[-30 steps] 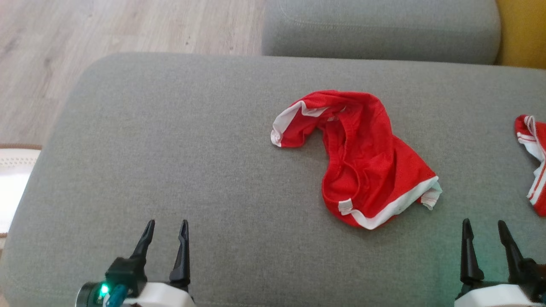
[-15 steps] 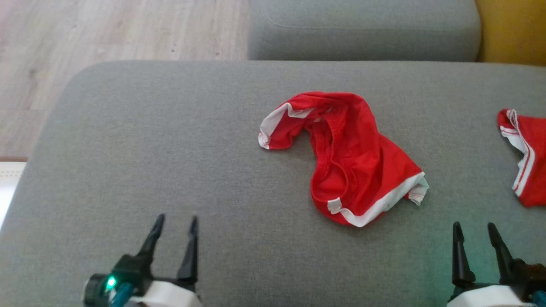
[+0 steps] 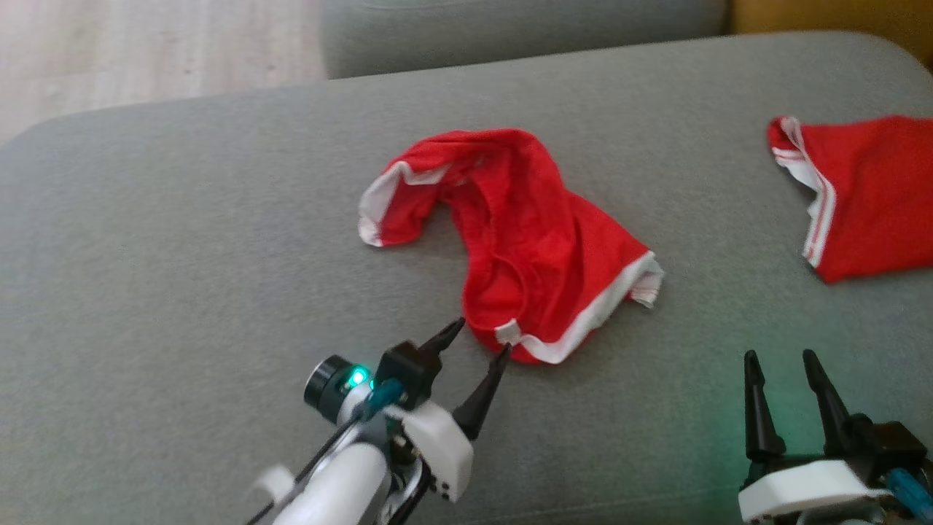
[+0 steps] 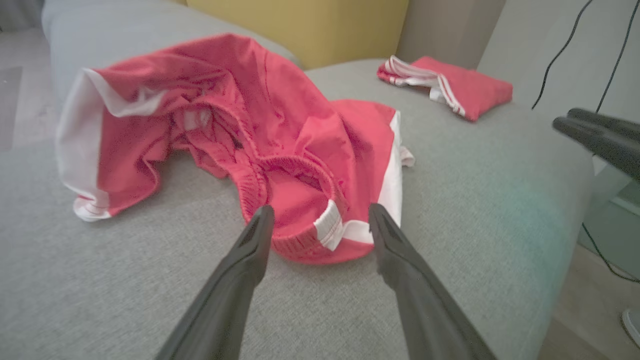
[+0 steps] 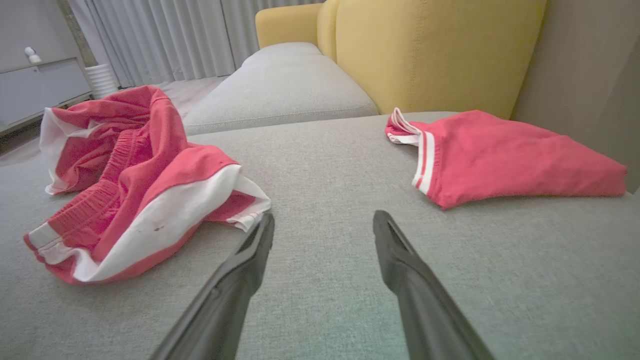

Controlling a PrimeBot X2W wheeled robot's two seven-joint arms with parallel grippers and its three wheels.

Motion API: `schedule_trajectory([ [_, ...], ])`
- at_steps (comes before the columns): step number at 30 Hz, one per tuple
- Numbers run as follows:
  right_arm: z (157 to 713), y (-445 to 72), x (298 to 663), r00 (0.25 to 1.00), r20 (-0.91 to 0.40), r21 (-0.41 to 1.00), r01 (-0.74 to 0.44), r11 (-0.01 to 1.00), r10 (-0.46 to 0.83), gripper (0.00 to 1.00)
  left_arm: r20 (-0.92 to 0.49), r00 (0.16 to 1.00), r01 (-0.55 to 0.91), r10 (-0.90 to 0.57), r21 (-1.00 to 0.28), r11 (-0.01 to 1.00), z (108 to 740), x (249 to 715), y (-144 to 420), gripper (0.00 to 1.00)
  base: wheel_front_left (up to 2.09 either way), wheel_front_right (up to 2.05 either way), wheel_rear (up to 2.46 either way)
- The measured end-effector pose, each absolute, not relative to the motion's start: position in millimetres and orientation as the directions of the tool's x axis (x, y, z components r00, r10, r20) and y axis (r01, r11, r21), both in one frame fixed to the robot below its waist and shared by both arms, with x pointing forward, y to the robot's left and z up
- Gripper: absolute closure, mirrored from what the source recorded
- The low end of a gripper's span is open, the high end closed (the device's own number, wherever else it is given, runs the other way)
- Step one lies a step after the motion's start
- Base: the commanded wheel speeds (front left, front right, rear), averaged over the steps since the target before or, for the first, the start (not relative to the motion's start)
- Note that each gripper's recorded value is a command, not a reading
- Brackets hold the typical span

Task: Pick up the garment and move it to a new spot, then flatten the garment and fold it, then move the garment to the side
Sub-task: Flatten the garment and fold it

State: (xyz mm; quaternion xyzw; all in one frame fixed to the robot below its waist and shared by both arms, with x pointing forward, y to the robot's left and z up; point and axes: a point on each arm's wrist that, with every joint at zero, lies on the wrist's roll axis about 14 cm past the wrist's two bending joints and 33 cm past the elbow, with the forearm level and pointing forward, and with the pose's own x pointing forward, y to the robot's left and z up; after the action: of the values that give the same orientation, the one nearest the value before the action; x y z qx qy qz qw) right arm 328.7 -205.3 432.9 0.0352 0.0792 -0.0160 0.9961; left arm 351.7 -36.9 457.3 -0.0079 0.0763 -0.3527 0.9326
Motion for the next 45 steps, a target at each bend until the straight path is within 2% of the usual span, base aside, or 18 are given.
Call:
schedule_trajectory([
  [11, 424.3, -228.6, 314.1, 0.975, -0.193, 0.071, 0.127, 0.989, -0.111, 0.00, -0.322, 0.628, 0.736, -0.709, -0.052, 0.675, 415.7, 366.8, -67.4, 0.00, 0.00, 0.00, 0.00],
  [12, 424.4, -229.5, 314.2, 0.975, -0.193, 0.071, 0.130, 0.989, -0.114, 0.00, -0.341, 0.618, 0.739, -0.708, -0.055, 0.671, 411.3, 365.8, -67.8, 0.07, 0.00, 0.00, 0.00],
  [13, 424.9, -230.2, 314.8, 0.975, -0.191, 0.071, 0.132, 0.989, -0.116, 0.00, -0.362, 0.609, 0.739, -0.705, -0.062, 0.671, 406.9, 365.0, -67.3, 0.58, 0.00, 0.00, 0.00],
  [14, 425.9, -230.6, 316.1, 0.975, -0.187, 0.071, 0.133, 0.989, -0.117, 0.00, -0.377, 0.600, 0.742, -0.706, -0.068, 0.667, 403.7, 363.5, -67.4, 1.00, 0.00, 0.00, 0.00],
  [21, 427.2, -231.4, 319.8, 0.976, -0.182, 0.071, 0.131, 0.989, -0.117, 0.00, -0.375, 0.608, 0.688, -0.700, -0.192, 0.700, 411.4, 367.2, -66.9, 1.00, 0.00, 0.00, 0.00],
  [26, 427.6, -229.6, 323.7, 0.978, -0.179, 0.072, 0.123, 0.990, -0.108, 0.00, -0.293, 0.649, 0.624, -0.702, -0.321, 0.712, 449.4, 386.5, -65.2, 1.00, 0.00, 0.00, 0.00],
  [30, 426.8, -227.6, 324.5, 0.978, -0.181, 0.080, 0.119, 0.990, -0.103, 0.00, -0.221, 0.673, 0.620, -0.706, -0.352, 0.701, 484.9, 402.4, -59.1, 1.00, 0.00, 0.00, 0.00],
  [35, 425.8, -223.4, 327.0, 0.979, -0.183, 0.099, 0.114, 0.989, -0.094, 0.00, -0.104, 0.659, 0.676, -0.745, -0.352, 0.647, 559.4, 424.5, -55.6, 1.00, 0.00, 0.00, 0.00],
  [39, 431.6, -221.5, 333.8, 0.983, -0.163, 0.115, 0.110, 0.987, -0.090, 0.00, -0.032, 0.642, 0.727, -0.766, -0.289, 0.622, 616.9, 446.7, -58.3, 1.00, 0.00, 0.00, 0.00],
  [45, 428.4, -229.5, 325.8, 0.976, -0.176, 0.135, 0.149, 0.980, -0.124, 0.00, 0.014, 0.663, 0.741, -0.749, -0.159, 0.653, 668.6, 489.5, -65.9, 1.00, 0.00, 0.00, 0.00],
])
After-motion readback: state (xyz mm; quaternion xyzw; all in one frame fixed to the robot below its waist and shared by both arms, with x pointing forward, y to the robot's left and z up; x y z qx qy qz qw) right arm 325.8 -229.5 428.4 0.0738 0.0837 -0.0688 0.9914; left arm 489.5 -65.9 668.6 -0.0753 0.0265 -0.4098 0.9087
